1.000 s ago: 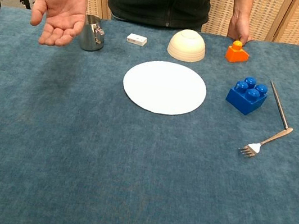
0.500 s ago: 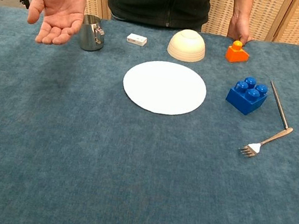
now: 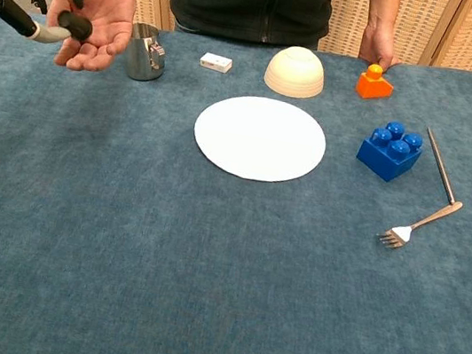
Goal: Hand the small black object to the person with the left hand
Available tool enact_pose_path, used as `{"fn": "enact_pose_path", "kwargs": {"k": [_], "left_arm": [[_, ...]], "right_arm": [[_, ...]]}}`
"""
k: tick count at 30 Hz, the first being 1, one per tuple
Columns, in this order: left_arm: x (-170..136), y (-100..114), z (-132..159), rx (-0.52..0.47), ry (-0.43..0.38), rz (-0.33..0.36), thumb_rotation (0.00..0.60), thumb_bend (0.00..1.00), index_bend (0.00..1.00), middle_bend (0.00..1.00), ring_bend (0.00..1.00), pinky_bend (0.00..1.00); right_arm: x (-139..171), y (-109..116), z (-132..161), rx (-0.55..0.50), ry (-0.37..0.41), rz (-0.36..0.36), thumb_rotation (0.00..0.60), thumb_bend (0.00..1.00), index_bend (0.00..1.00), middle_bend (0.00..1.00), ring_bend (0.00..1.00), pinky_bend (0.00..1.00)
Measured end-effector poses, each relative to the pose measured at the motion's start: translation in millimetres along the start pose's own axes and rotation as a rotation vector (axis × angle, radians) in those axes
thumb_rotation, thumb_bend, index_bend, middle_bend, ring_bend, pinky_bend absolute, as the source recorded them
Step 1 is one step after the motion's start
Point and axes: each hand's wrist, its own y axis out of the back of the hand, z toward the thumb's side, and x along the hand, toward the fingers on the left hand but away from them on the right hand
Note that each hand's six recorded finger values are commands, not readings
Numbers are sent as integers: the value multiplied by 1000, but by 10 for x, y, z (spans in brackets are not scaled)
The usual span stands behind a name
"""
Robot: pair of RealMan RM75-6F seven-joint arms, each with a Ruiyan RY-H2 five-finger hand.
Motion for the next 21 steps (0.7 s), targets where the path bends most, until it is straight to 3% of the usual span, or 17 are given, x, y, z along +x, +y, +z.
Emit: {"fn": "enact_pose_path", "kwargs": {"k": [5,14,21], "left_arm": [[-31,96,-15,-29,5,17,600,98,0,0,0,0],[-249,452,-129,-57,-12,124,600,109,0,0,0,0],[-899,605,-747,-32,133,180,600,162,0,0,0,0]], "right_arm": [[6,-1,12,0,4,0,600,0,0,0,0,0],[16,11,27,-4,11,-3,600,0,0,0,0,0],[53,21,87,-8,34,-7,600,0,0,0,0,0]]}}
